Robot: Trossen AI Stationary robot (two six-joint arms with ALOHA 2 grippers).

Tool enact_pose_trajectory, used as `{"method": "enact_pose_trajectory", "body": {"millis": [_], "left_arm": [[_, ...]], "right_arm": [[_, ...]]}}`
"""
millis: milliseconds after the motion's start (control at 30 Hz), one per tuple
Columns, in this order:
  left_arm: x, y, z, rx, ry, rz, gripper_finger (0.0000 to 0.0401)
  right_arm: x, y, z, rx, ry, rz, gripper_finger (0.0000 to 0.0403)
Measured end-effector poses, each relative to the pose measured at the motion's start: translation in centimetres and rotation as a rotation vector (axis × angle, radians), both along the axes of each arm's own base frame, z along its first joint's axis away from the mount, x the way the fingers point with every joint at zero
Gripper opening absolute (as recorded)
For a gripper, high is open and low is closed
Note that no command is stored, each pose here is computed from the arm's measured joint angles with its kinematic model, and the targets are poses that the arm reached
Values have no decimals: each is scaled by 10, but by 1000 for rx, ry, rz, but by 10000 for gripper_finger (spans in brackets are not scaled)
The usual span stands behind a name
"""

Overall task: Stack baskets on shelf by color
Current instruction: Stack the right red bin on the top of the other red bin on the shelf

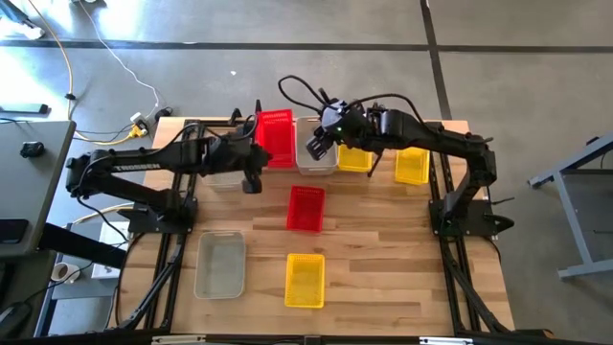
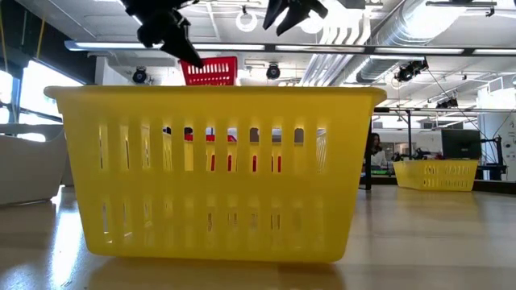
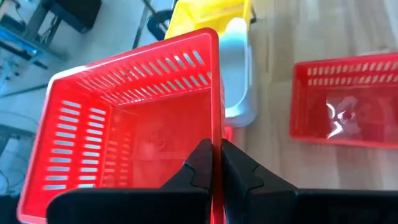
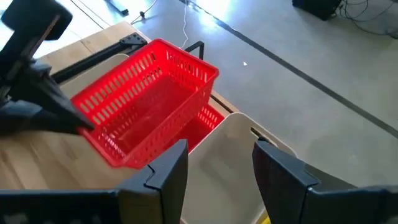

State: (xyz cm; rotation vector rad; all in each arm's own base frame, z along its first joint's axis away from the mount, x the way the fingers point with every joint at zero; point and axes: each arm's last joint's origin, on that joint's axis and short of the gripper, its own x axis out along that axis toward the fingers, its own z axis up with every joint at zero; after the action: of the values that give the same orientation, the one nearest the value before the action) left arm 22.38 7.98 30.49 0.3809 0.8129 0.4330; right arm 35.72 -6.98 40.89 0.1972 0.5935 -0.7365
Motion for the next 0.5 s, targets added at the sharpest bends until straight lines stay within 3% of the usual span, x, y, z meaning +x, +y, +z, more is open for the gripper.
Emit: {"method": "enact_pose_trajectory", "body": {"millis": [333, 500], "left_arm": [[5, 15, -14, -16, 90, -59, 1], [16, 21, -29, -6, 169, -28, 1]], "right_arm": [[-3, -13, 0, -54, 56, 20, 165], [-4, -17, 0, -76, 80, 31, 165]]}}
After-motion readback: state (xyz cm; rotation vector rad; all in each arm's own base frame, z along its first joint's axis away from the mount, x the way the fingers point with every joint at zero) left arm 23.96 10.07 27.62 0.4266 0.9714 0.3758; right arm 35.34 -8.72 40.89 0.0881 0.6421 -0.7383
